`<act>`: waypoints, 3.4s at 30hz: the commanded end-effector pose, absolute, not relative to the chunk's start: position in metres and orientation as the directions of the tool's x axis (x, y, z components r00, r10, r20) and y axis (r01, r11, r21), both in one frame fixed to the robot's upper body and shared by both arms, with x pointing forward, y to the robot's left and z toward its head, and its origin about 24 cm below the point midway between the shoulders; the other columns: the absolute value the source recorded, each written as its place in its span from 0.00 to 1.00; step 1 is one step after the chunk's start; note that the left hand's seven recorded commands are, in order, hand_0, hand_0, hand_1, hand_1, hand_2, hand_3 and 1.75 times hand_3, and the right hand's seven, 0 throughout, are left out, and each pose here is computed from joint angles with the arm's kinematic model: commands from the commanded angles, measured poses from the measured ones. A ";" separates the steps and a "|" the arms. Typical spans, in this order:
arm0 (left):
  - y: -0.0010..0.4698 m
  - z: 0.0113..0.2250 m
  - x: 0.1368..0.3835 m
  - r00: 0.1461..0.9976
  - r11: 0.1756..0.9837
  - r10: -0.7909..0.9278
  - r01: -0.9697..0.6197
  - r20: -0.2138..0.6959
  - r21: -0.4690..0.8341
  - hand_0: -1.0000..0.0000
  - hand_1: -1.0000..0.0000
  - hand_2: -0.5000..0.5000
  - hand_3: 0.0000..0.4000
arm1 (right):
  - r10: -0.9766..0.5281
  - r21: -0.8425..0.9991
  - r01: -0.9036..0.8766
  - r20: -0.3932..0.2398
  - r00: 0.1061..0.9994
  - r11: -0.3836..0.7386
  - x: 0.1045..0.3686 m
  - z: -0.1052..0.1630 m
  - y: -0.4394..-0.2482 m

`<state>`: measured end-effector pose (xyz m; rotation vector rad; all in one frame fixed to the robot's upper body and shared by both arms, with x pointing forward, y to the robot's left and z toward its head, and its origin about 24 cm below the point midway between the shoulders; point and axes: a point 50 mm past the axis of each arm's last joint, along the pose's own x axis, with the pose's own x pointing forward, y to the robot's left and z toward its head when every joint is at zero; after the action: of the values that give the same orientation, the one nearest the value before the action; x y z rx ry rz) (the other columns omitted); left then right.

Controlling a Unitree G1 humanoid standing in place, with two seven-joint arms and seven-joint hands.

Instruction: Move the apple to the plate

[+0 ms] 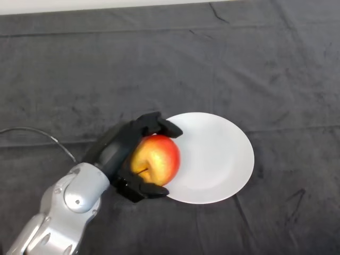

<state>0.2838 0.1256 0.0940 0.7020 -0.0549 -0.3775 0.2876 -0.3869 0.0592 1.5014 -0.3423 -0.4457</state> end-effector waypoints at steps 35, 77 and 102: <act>0.068 0.099 0.321 0.851 0.526 -0.523 0.370 -0.052 0.766 0.00 0.00 0.50 1.00 | -0.482 0.999 0.039 -0.027 0.876 0.015 0.295 0.069 -0.387; 0.126 0.148 0.328 0.905 0.649 -0.407 0.194 0.120 0.736 1.00 1.00 0.50 0.00 | -0.482 0.999 0.039 -0.027 0.876 0.015 0.295 0.069 -0.387; 0.208 0.183 0.316 0.936 0.796 -0.108 -0.120 0.336 0.593 1.00 1.00 0.50 0.00 | -0.482 0.999 0.039 -0.027 0.876 0.015 0.295 0.069 -0.387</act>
<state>0.3236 0.1972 0.1738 0.6151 -0.3266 -0.0273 0.2876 -0.3869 0.0592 1.5015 -0.3425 -0.4452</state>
